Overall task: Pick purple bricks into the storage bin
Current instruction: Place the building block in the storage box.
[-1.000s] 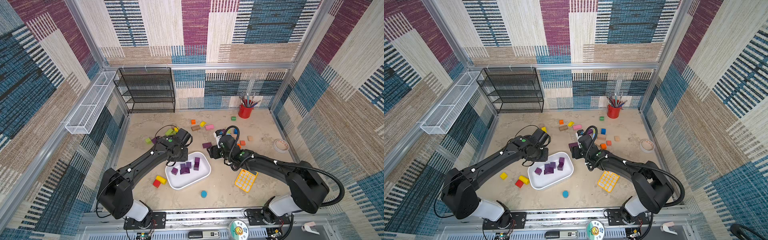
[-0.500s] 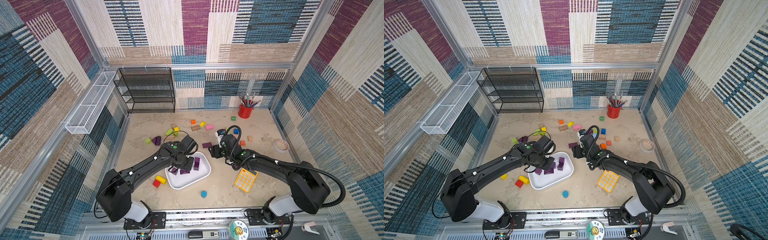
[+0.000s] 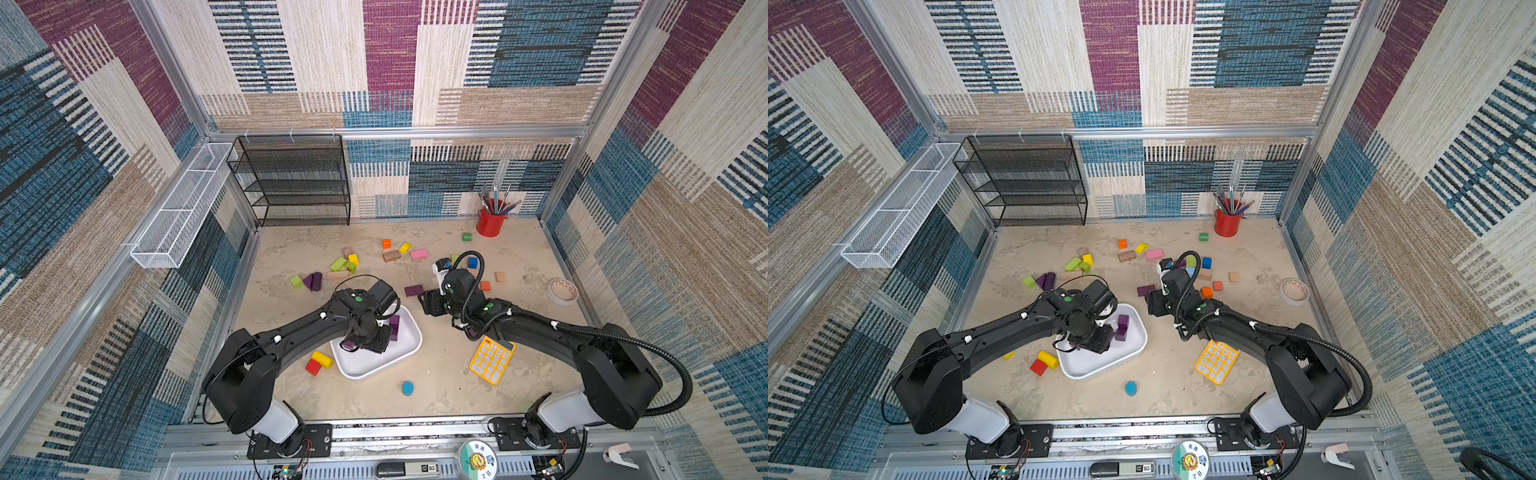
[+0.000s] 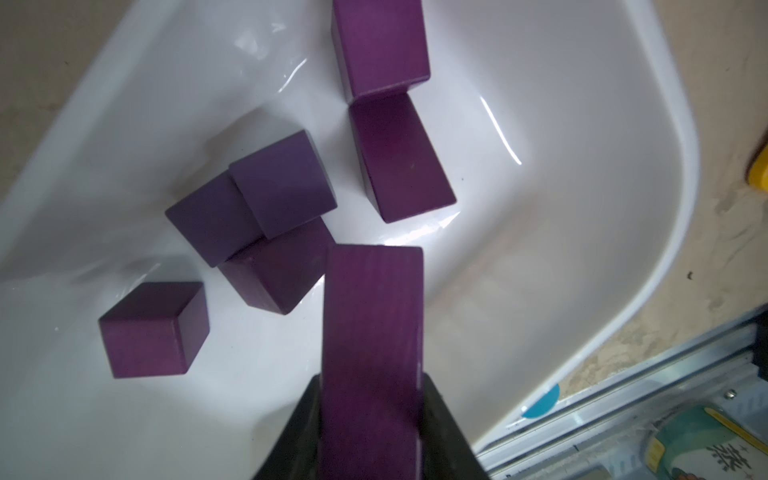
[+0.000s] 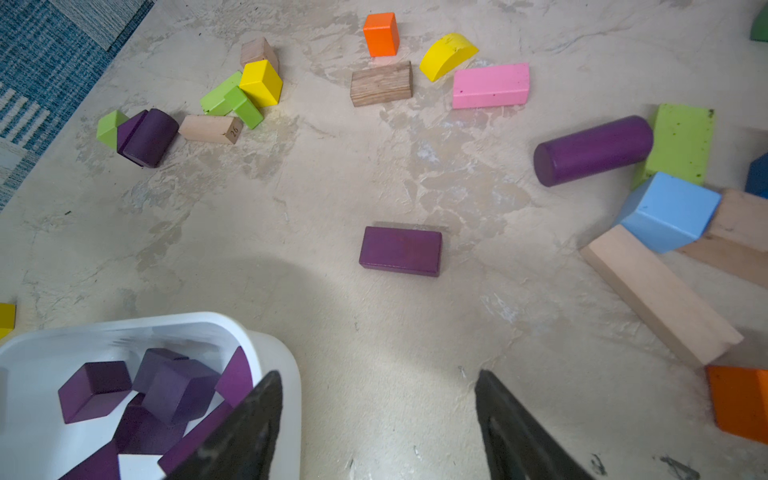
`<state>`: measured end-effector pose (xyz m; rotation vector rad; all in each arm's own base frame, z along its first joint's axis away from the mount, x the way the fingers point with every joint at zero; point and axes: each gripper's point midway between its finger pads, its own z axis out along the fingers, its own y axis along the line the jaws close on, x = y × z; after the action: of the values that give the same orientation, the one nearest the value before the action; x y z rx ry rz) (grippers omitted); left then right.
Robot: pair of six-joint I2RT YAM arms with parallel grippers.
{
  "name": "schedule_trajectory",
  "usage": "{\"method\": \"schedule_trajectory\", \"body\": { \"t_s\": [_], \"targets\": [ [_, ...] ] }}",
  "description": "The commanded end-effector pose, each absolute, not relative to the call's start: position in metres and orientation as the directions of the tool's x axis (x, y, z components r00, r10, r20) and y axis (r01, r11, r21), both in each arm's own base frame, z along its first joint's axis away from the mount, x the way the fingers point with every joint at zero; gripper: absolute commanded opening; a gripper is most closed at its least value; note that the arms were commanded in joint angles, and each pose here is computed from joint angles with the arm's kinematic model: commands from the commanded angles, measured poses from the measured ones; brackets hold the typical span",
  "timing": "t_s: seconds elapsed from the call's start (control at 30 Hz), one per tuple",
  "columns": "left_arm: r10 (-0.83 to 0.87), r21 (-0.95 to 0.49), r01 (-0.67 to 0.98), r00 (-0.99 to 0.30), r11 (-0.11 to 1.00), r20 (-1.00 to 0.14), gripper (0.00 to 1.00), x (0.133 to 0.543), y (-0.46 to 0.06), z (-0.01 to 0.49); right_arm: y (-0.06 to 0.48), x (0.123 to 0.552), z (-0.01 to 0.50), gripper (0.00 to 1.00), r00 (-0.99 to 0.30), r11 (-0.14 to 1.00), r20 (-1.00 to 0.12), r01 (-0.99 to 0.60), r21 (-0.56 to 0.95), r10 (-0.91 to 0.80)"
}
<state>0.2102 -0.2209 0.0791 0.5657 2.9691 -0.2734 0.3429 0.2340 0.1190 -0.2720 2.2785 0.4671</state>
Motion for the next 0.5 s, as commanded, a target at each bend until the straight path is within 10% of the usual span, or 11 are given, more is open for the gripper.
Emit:
{"method": "schedule_trajectory", "body": {
  "t_s": [0.0, 0.47],
  "targets": [
    [0.378, -0.174, 0.394, -0.918, 0.903, -0.119, 0.3, 0.204, -0.223, 0.075, 0.234, 0.347, 0.125, 0.75, -0.656, 0.907, -0.754, -0.336, 0.255, -0.031],
    [0.413, -0.153, 0.416, -0.909, 0.896, -0.052, 0.3, 0.203, -0.227, 0.056, 0.232, 0.35, 0.12, 0.74, -0.661, 0.908, -0.75, -0.33, 0.259, -0.027]
  ]
}}
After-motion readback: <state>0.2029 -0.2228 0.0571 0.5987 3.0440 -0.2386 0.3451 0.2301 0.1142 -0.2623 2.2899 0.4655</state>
